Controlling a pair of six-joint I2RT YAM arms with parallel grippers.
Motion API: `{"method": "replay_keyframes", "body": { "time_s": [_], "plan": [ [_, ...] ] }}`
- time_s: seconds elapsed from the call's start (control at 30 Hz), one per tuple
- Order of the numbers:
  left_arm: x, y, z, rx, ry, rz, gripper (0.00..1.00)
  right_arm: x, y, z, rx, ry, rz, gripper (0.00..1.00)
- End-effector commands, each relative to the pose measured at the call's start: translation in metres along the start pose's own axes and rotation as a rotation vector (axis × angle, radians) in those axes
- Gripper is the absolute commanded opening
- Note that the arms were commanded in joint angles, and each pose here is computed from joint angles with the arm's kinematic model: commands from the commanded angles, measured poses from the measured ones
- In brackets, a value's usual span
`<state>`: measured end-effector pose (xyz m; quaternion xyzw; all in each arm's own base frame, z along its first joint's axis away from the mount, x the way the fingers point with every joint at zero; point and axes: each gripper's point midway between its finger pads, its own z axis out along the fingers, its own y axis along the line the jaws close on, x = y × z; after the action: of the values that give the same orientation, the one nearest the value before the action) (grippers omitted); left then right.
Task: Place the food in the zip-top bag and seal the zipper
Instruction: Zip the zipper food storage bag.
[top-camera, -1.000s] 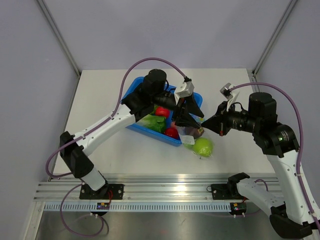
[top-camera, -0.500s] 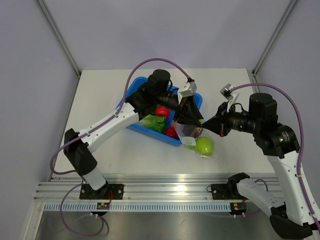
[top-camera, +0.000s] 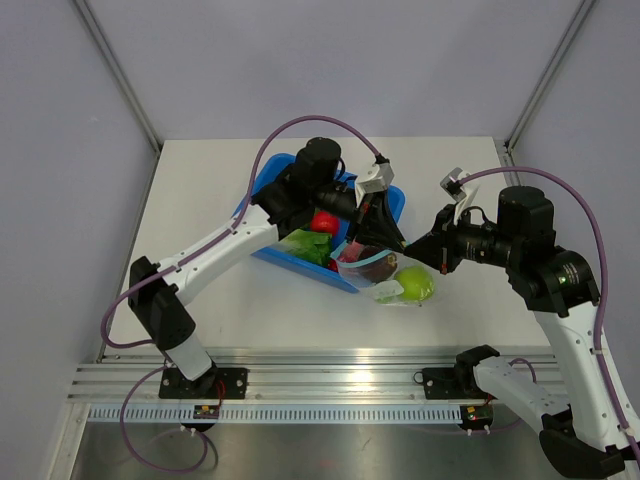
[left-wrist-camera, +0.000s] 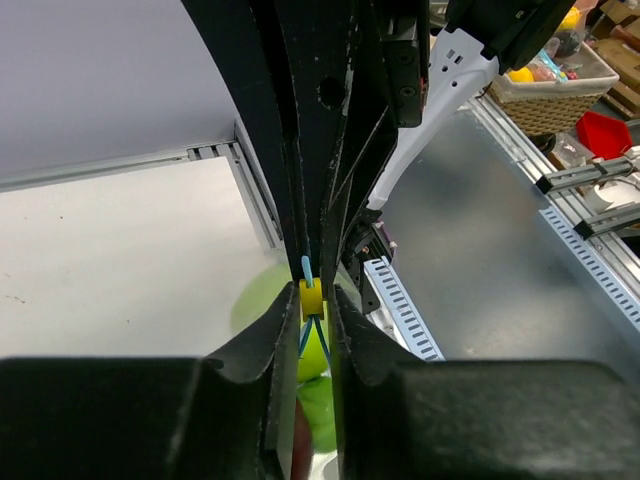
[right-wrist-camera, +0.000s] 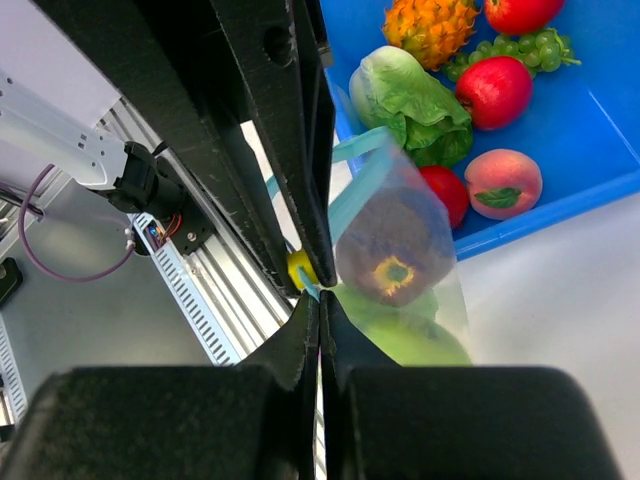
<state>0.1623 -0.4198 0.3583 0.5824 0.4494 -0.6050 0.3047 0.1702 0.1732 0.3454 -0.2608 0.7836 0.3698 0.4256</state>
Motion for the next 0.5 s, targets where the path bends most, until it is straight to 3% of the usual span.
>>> {"method": "replay_keyframes", "body": {
  "time_s": [0.0, 0.03, 0.47],
  "plan": [
    [-0.016, -0.009, 0.002, 0.061, -0.021, 0.053, 0.12, -0.009, -0.003, 0.0, 0.008, -0.03, -0.036, 0.0],
    [-0.016, -0.009, 0.002, 0.063, -0.022, 0.056, 0.0, -0.007, -0.004, 0.001, 0.011, -0.024, -0.032, 0.0],
    [-0.013, -0.011, 0.0, 0.044, -0.018, 0.043, 0.0, -0.007, -0.014, -0.004, 0.089, -0.04, -0.043, 0.0]
  ]
}}
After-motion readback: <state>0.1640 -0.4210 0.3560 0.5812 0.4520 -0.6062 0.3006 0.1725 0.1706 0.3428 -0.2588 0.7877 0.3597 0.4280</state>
